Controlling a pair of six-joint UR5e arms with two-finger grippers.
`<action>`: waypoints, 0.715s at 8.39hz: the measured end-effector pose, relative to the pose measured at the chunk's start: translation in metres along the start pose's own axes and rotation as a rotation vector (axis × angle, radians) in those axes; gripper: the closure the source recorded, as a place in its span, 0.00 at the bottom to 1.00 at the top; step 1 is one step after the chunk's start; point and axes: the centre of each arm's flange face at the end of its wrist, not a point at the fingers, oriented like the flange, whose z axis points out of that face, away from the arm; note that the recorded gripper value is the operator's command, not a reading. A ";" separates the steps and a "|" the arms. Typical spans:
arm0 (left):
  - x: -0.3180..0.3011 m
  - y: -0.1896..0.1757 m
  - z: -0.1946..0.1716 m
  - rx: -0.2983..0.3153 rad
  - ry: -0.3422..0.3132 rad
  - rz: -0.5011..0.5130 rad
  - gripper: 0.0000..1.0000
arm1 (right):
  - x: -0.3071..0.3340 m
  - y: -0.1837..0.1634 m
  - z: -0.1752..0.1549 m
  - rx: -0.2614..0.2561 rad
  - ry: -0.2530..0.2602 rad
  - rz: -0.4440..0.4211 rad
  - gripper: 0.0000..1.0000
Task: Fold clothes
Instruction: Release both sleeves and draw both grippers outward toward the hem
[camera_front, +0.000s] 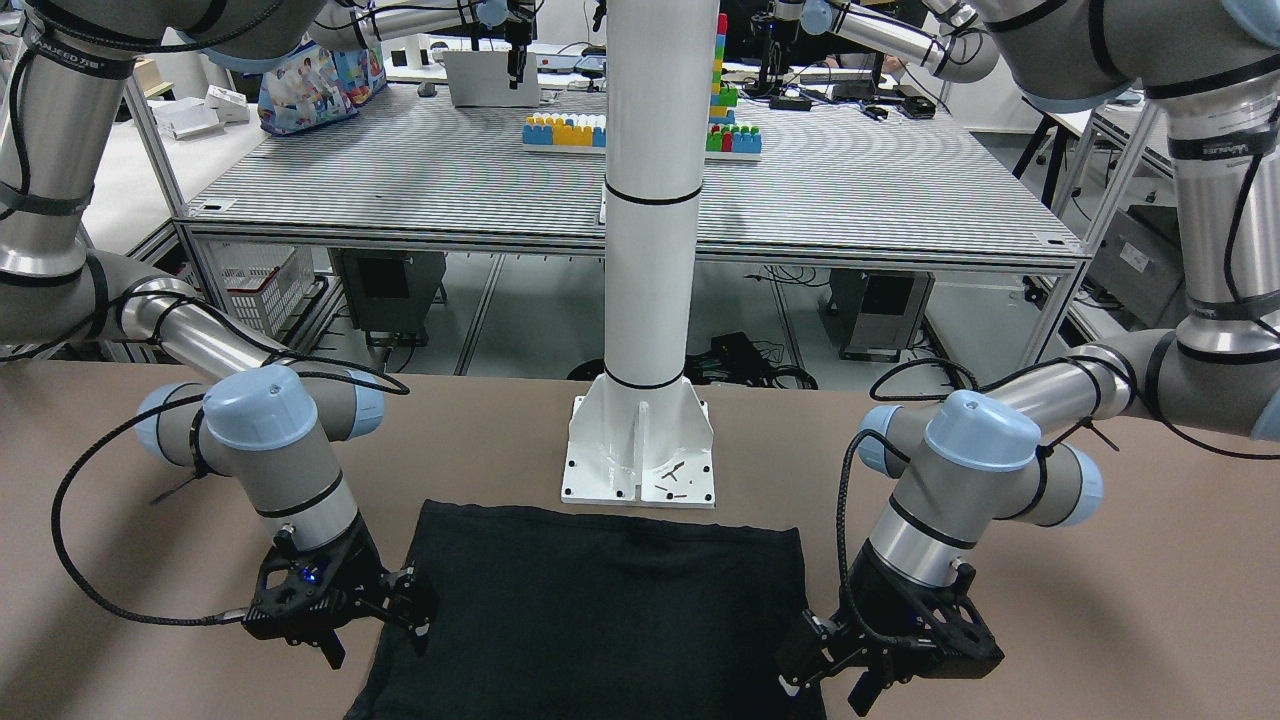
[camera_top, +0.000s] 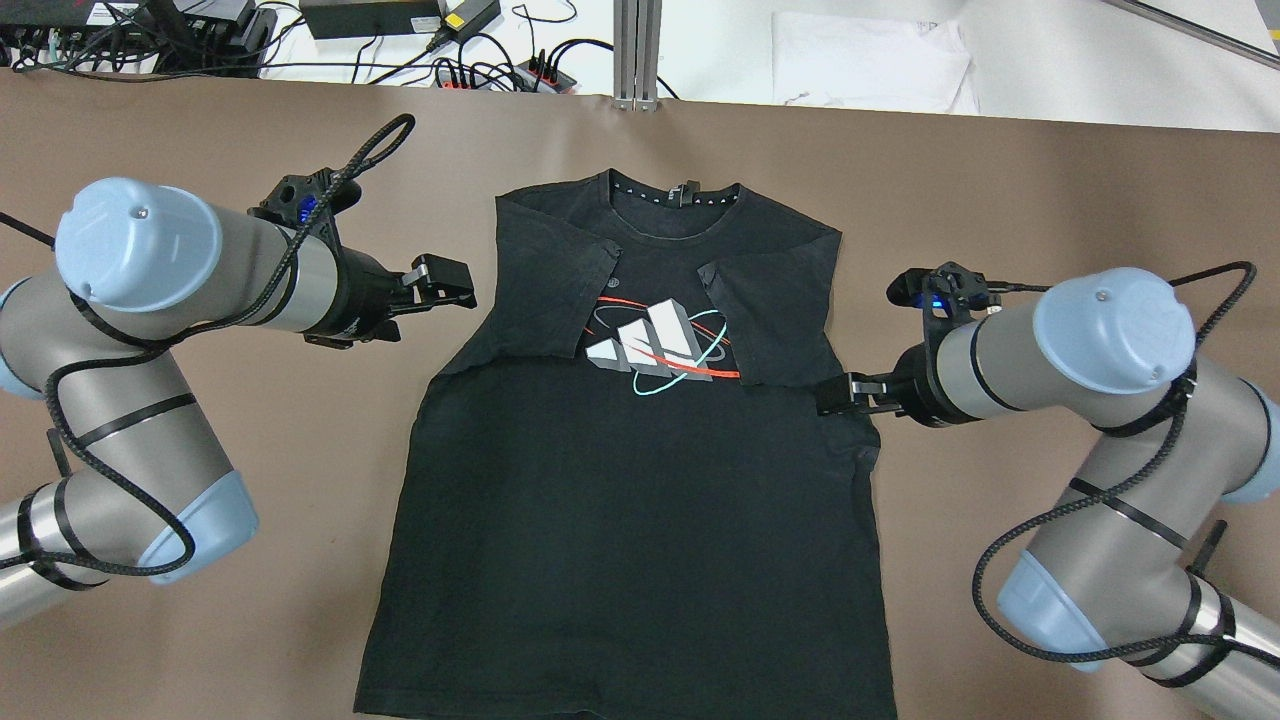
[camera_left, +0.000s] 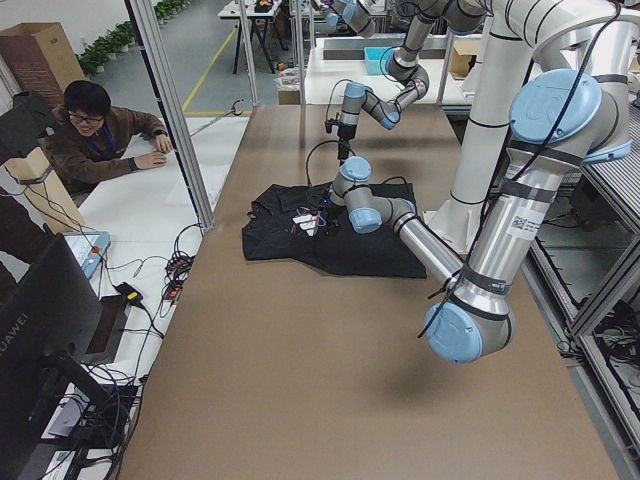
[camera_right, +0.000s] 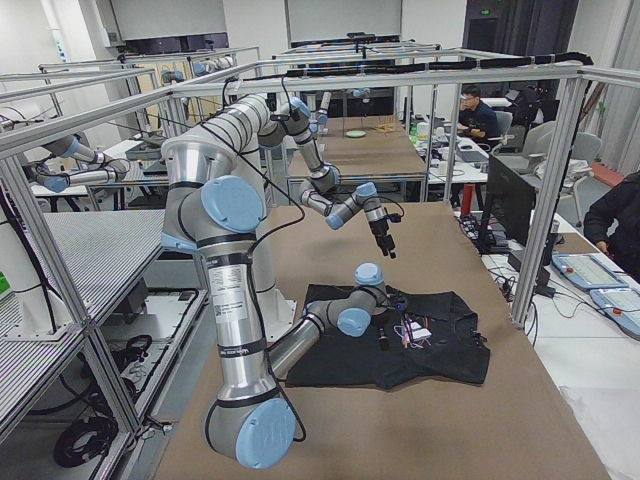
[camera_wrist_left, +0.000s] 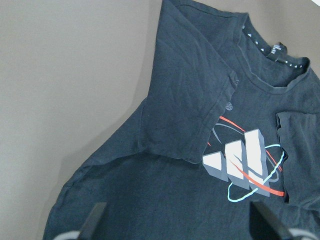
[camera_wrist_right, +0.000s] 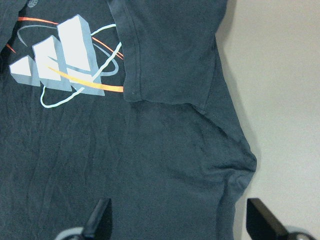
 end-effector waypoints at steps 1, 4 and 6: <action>-0.015 0.003 -0.002 0.000 0.016 -0.024 0.00 | 0.010 0.010 -0.009 -0.007 -0.002 0.024 0.06; -0.065 0.007 -0.002 -0.008 0.070 -0.031 0.00 | 0.033 0.043 -0.033 -0.025 -0.055 0.165 0.06; -0.079 0.013 0.001 -0.006 0.062 -0.024 0.00 | 0.065 0.082 -0.026 -0.055 -0.134 0.203 0.06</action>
